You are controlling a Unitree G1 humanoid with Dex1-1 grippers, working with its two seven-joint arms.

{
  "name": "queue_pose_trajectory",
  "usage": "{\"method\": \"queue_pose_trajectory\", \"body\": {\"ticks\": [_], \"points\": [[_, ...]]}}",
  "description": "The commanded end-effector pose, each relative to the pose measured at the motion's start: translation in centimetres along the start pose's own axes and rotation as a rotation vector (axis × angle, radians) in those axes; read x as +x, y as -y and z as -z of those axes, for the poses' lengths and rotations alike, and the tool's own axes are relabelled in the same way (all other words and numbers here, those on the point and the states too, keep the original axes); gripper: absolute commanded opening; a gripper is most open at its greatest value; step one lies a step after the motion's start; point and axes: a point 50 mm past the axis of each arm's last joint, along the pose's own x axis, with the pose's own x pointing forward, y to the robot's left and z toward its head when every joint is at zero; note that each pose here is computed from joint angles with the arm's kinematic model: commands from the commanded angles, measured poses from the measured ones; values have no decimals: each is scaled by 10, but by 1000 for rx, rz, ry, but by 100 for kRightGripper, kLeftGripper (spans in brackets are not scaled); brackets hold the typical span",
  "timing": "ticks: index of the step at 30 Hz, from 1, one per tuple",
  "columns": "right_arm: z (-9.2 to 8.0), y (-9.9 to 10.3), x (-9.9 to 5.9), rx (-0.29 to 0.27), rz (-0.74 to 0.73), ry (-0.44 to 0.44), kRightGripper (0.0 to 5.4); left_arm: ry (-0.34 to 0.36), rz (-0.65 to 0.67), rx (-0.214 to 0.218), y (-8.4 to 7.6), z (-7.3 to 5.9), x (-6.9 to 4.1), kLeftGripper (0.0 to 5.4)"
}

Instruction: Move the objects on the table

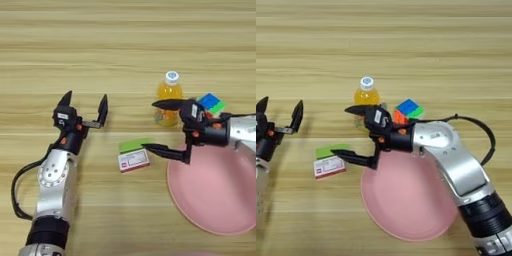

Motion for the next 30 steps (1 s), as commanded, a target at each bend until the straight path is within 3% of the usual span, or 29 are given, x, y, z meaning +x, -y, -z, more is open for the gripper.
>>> {"method": "queue_pose_trajectory", "body": {"ticks": [1,14,23,30], "points": [[2,1,-24,-13,-39,-55,540,18,1,-3,-1,-2,3,529],[28,-3,-63,-4,-84,-229,540,26,6,1,-4,-2,2,529],[54,-14,-58,-24,-142,-328,540,12,6,42,-3,-1,1,529],[64,-18,-54,-18,-161,-357,540,-47,-75,141,-8,5,4,529]]}}
